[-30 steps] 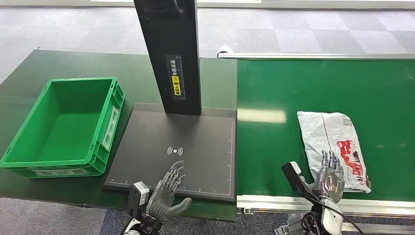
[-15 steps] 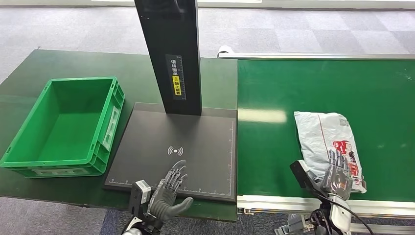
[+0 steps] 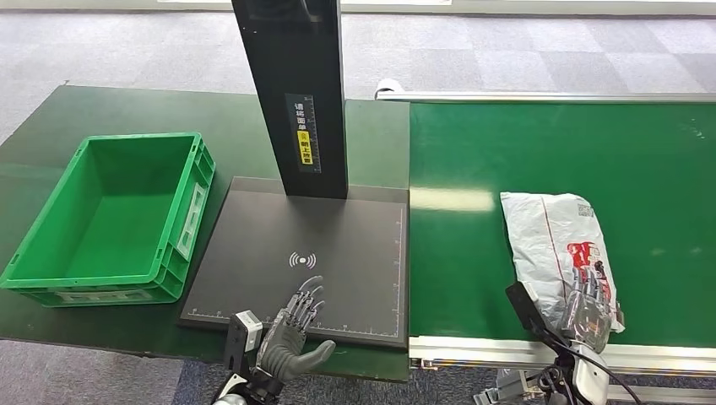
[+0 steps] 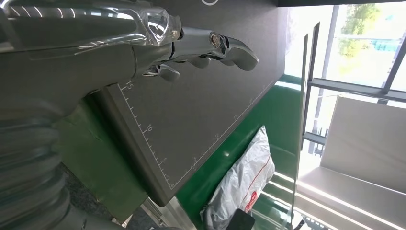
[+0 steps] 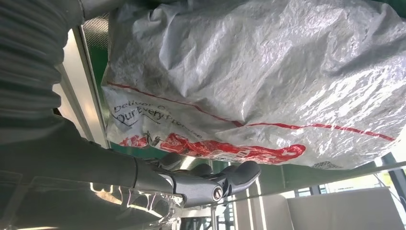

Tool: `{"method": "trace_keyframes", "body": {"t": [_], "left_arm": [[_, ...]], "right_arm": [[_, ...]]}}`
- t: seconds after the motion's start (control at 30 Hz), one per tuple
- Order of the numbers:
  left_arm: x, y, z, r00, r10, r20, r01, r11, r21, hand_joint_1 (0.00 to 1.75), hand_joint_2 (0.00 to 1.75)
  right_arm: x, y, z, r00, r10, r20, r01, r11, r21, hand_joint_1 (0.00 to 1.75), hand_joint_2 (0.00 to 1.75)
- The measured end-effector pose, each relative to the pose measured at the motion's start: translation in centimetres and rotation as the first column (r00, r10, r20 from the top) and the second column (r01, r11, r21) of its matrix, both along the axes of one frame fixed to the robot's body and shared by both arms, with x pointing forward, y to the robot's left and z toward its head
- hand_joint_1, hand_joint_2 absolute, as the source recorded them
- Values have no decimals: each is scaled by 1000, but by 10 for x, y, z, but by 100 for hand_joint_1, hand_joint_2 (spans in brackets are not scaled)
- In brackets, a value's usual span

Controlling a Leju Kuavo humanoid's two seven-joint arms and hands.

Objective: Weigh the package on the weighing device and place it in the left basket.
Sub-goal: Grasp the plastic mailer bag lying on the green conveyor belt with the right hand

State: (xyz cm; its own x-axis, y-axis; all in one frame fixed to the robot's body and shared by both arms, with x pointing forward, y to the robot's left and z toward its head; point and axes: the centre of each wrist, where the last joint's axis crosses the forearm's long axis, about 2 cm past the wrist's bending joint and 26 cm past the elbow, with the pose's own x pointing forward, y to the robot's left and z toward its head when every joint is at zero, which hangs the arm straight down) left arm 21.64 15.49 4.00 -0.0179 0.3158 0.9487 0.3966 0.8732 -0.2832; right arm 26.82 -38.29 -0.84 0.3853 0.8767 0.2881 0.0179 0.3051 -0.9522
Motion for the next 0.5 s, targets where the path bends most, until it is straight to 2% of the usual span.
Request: {"method": "trace_keyframes", "body": {"t": [0.13,0.17,0.27,0.3,0.5], "left_arm": [[0,0,0,1000,-1,0,1,1000,0,0,175],[0,0,0,1000,-1,0,1,1000,0,0,175],[0,0,0,1000,-1,-1,1,1000,0,0,175],[-1,0,0,1000,-1,-1,1,1000,0,0,175],[-2,0,-1,1000,-1,-6,1,1000,0,0,175]], "right_arm": [[-3,0,-4,1000,-14,-19,14,999,38,0,175],[-3,0,-4,1000,-17,-23,19,998,55,35,175],[-4,0,-6,999,-24,-32,27,994,108,166,175],[-5,0,-7,999,-26,-36,30,992,123,175,175],[-10,4,-12,998,-35,-46,43,981,190,175,175]]}}
